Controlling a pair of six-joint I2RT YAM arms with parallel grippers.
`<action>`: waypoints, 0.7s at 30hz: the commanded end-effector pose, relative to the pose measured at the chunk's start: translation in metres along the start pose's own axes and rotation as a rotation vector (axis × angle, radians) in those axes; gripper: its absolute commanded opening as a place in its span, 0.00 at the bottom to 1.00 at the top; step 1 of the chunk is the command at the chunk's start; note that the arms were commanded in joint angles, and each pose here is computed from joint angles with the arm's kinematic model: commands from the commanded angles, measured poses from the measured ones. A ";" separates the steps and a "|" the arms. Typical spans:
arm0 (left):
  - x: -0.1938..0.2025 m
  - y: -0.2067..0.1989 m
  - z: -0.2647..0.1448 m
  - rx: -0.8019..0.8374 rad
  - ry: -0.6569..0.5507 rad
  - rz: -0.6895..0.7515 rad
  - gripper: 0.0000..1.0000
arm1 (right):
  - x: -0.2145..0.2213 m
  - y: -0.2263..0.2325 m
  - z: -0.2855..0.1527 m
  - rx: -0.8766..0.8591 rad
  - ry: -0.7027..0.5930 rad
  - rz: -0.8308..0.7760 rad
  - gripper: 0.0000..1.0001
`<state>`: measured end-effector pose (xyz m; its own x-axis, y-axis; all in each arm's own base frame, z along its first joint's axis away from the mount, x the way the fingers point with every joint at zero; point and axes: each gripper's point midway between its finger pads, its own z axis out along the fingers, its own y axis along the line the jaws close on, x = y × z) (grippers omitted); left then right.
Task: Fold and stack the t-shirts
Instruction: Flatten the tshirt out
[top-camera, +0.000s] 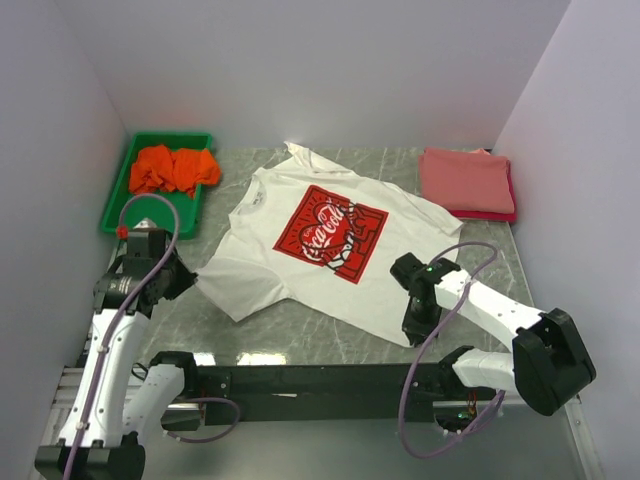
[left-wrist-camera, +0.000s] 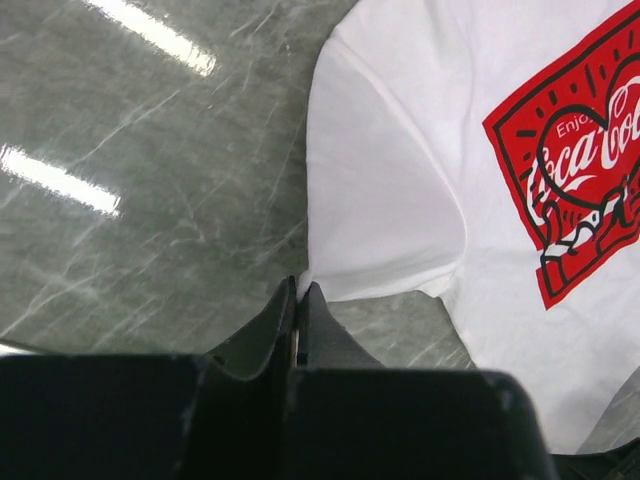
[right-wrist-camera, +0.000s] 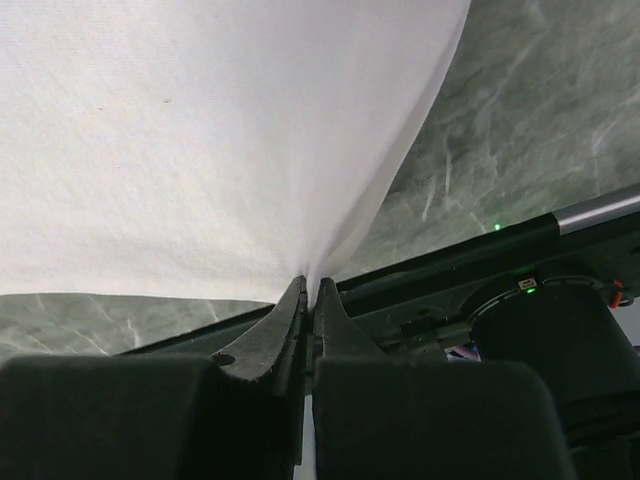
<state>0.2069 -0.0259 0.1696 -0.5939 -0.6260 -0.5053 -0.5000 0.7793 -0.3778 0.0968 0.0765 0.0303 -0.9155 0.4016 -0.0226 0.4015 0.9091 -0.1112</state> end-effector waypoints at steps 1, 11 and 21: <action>-0.003 0.010 -0.025 -0.032 -0.043 -0.041 0.01 | 0.008 0.003 -0.009 -0.012 0.014 -0.035 0.00; 0.008 -0.001 -0.021 0.050 -0.001 -0.026 0.01 | 0.015 0.013 -0.012 -0.045 0.025 -0.058 0.00; -0.023 -0.036 0.021 0.084 0.014 0.068 0.01 | -0.023 0.027 -0.018 -0.028 -0.017 -0.075 0.00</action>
<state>0.2212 -0.0334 0.1586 -0.6488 -0.6108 -0.4539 -0.4918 0.7917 -0.3624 0.1075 0.0970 0.0394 -0.9404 0.3394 0.0194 0.3362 0.9370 -0.0949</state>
